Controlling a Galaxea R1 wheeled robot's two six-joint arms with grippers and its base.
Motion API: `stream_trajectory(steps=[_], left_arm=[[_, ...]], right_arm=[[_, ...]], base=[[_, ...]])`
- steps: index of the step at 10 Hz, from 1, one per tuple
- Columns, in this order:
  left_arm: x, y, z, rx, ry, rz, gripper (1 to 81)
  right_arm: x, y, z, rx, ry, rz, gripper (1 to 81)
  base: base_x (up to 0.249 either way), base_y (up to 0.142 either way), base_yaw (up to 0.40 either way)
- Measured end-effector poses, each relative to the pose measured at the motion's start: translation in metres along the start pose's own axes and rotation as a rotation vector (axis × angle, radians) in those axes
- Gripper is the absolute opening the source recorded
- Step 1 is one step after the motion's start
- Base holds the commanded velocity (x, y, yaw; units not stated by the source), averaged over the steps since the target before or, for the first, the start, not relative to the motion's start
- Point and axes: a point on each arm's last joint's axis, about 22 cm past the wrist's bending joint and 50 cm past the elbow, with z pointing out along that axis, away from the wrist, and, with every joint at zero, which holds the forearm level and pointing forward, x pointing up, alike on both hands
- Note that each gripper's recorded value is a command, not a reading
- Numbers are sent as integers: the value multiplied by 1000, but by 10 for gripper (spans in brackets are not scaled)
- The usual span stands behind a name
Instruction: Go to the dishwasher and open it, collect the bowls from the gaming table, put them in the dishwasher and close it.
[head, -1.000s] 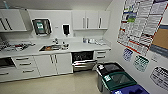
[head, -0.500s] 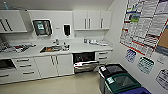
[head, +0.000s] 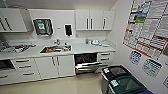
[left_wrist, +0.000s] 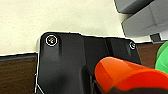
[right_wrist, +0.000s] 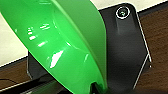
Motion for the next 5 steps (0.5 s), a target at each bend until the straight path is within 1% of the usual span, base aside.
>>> stream_trajectory(steps=[2, 3, 4, 5], left_arm=[[1, -12, -4, 18, 0, 4, 10], [-1, -8, -3, 12, 0, 2, 10], [-8, -8, -4, 13, -8, -1, 10], [-7, -11, -5, 18, -7, 0, 10]], right_arm=[[3, -11, 2, 14, 10, 0, 10], [1, -9, 2, 12, 10, 1, 10], [-4, -8, 1, 10, 13, 4, 10], [-3, -8, 1, 11, 14, 4, 10]], base=[[110, 80, 0], [143, 65, 0], [148, 64, 0], [158, 62, 0]])
